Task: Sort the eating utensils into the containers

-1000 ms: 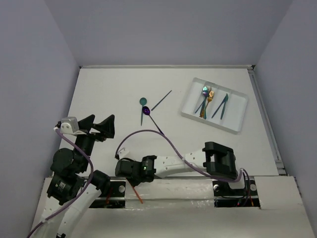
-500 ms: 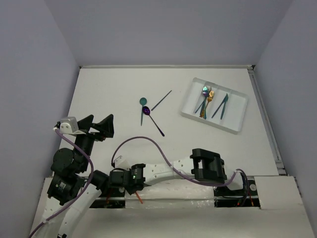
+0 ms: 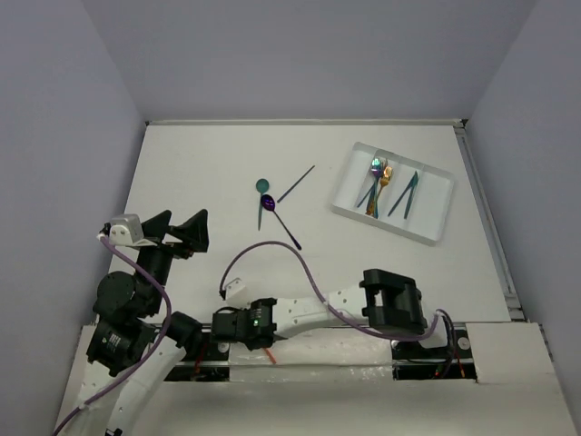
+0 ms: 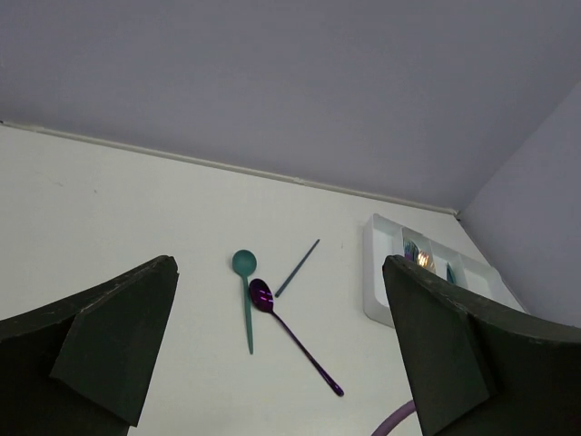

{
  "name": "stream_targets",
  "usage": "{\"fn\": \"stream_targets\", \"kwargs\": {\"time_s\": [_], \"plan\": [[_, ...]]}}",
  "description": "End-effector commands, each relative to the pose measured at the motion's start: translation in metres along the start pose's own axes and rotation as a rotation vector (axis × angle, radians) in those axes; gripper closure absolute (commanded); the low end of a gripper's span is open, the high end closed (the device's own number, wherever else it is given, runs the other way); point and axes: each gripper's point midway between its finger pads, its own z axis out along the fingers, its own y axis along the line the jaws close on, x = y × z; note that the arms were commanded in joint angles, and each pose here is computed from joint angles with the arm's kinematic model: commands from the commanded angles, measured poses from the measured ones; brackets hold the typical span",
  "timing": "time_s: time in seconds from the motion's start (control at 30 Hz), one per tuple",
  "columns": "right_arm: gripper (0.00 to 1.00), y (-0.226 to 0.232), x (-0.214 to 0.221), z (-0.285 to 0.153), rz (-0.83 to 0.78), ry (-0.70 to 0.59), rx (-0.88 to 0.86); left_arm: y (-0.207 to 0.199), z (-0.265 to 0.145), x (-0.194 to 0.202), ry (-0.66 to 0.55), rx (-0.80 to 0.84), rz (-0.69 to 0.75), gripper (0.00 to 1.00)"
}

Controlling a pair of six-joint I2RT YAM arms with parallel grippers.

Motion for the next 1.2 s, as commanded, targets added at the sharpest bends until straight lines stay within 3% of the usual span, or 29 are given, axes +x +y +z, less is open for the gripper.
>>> {"fn": "stream_targets", "kwargs": {"time_s": [0.0,0.2,0.27,0.33,0.37,0.47,0.6,0.8,0.97,1.17], "plan": [[1.00,-0.061,-0.070,-0.033,0.121,-0.185,0.049,-0.007,-0.007,-0.027,-0.080,0.025,-0.032,0.01],[1.00,-0.241,-0.142,-0.059,0.374,-0.385,0.286,-0.015,-0.008,-0.019,-0.052,0.078,-0.030,0.01],[1.00,-0.342,-0.145,-0.079,0.542,-0.458,0.435,-0.020,-0.008,-0.016,-0.043,0.109,-0.027,0.01],[1.00,-0.402,-0.139,-0.101,0.665,-0.540,0.473,-0.024,-0.009,-0.015,-0.037,0.131,-0.030,0.01],[1.00,-0.456,-0.131,-0.114,0.762,-0.573,0.553,-0.026,-0.010,-0.015,-0.034,0.143,-0.031,0.01],[1.00,-0.522,-0.114,-0.140,0.835,-0.642,0.636,-0.032,-0.014,-0.015,-0.030,0.177,-0.038,0.01],[1.00,-0.609,-0.082,-0.154,0.929,-0.597,0.761,-0.034,-0.018,-0.017,-0.036,0.196,-0.044,0.01],[0.99,-0.661,-0.082,-0.129,0.840,-0.492,0.787,-0.037,-0.023,-0.018,-0.038,0.215,-0.056,0.01],[0.98,-0.671,-0.074,-0.093,0.758,-0.364,0.778,-0.038,-0.026,-0.018,-0.037,0.229,-0.062,0.01],[0.93,-0.669,-0.067,-0.067,0.779,-0.313,0.739,-0.039,-0.027,-0.019,-0.038,0.231,-0.068,0.01]]}}
